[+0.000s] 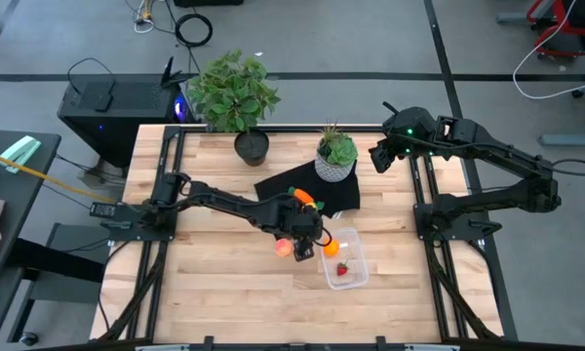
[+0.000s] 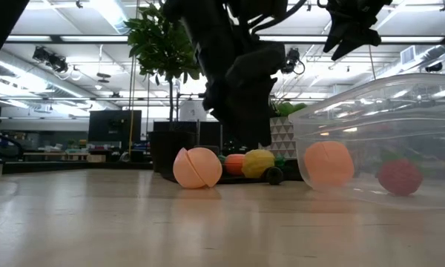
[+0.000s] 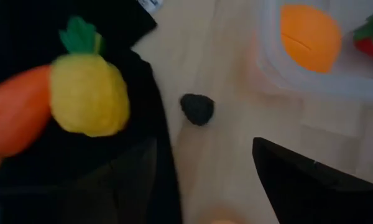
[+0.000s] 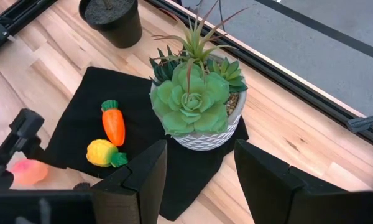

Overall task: Pick and placing Produce into tupperware
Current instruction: Put the blackberry into the transparent bin

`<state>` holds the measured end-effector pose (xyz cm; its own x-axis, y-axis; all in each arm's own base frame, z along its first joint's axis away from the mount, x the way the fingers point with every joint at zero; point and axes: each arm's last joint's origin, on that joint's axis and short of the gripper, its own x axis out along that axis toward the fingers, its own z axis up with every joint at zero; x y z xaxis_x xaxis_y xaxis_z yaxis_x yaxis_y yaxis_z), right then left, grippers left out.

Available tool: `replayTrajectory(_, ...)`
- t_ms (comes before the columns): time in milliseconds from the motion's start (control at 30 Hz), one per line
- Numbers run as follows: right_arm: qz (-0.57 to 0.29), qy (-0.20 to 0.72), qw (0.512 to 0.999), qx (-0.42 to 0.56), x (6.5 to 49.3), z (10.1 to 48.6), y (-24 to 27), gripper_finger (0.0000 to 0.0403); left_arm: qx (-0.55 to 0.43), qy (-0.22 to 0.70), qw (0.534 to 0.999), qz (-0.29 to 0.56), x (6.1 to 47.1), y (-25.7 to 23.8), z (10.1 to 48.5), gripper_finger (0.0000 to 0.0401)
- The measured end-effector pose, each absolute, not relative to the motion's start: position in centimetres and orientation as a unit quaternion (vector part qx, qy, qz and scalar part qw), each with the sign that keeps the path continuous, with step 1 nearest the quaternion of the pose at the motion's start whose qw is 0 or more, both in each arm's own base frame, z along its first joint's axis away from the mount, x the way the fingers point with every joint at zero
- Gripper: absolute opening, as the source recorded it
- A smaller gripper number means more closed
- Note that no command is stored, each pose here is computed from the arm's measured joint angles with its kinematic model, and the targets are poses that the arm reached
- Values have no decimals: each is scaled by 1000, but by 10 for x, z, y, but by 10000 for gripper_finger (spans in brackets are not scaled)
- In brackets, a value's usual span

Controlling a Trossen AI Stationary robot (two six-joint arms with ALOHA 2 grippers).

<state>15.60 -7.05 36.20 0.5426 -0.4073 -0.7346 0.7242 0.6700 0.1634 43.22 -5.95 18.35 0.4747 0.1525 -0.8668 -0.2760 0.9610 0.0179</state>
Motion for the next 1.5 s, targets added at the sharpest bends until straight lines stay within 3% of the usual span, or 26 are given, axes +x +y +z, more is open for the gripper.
replayTrajectory(400,-334,346,846,232,155,361,-70,195,-49,485,864,127,423,-67,158,262)
replayTrajectory(800,-334,347,846,230,155,361,-70,195,-46,391,909,139,404,-65,178,253)
replayTrajectory(1000,-334,347,846,228,155,361,-70,195,-46,351,931,90,399,-65,173,247)
replayTrajectory(1500,-334,344,847,228,156,362,-71,195,0,347,935,70,400,-59,167,234)
